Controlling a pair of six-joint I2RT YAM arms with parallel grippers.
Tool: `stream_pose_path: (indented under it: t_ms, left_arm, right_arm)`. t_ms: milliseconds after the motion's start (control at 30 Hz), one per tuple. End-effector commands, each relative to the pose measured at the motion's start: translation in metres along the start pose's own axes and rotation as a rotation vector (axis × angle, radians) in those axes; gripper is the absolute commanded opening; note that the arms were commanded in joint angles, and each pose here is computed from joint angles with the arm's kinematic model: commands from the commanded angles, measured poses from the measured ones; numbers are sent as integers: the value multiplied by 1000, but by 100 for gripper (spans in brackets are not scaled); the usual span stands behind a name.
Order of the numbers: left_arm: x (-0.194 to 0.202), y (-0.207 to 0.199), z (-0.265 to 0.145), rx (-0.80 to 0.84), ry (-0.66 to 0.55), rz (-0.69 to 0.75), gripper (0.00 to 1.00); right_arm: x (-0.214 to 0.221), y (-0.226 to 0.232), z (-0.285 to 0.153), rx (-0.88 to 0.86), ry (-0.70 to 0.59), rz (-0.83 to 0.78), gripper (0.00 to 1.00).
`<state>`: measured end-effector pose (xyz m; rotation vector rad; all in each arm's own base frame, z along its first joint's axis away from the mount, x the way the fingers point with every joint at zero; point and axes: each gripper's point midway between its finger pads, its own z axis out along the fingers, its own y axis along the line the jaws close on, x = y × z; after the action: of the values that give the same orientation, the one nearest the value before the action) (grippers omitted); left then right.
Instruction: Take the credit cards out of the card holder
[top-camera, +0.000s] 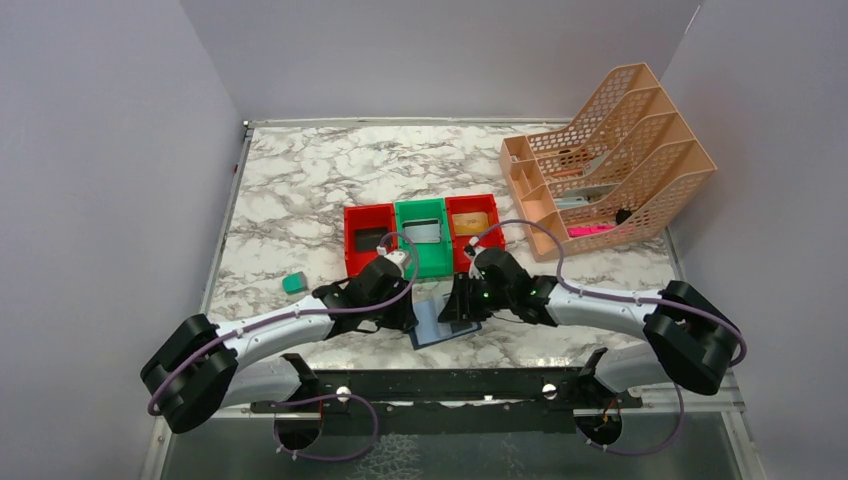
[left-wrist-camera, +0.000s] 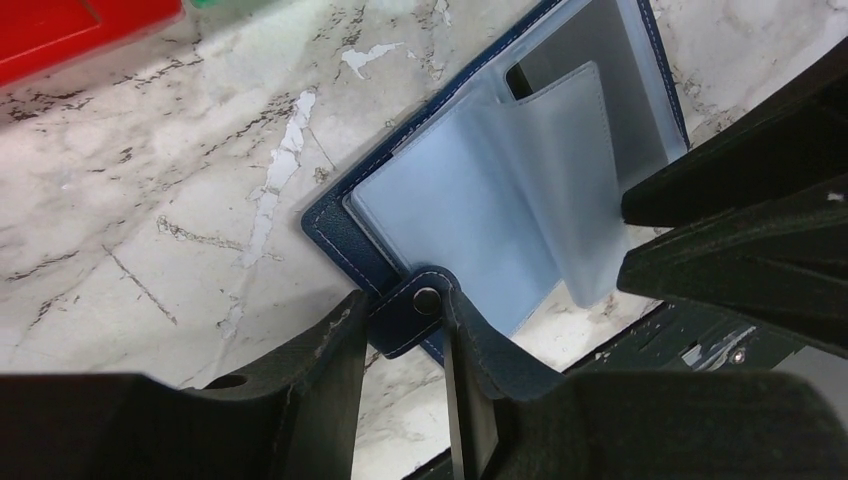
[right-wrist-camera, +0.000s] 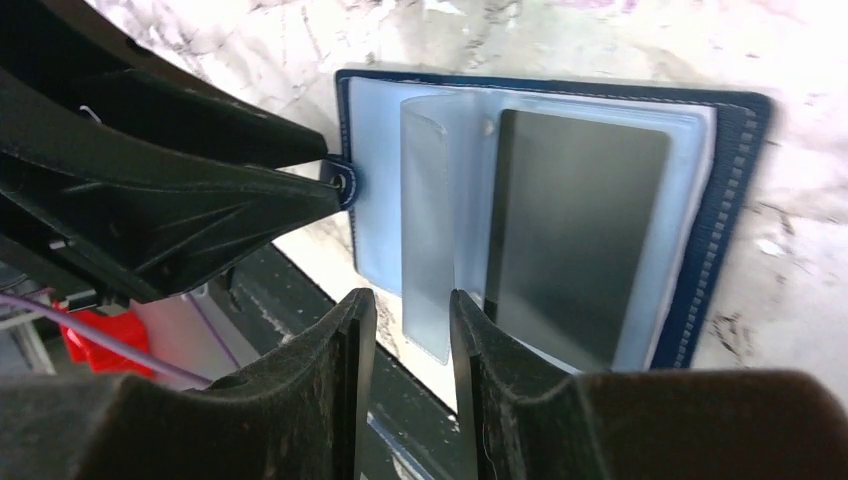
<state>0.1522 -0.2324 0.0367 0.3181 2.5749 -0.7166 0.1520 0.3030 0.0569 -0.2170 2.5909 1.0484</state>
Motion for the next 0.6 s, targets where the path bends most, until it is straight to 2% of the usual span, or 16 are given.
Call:
stream_pose_path:
  t_ms: [0, 167, 333, 567]
  left_arm:
    - [-6, 0, -4, 1, -48, -4, 36]
    - [-10, -1, -10, 5, -79, -10, 34]
    - [-8, 4, -15, -11, -88, -13, 34]
    - [-2, 9, -18, -21, -92, -32, 33]
  right_arm:
    - [-5, 34, 4, -146, 37, -63, 38]
    - [4, 45, 14, -226, 119, -79, 39]
    - [8, 43, 25, -226, 159, -70, 39]
    - [17, 40, 32, -238, 209, -62, 46]
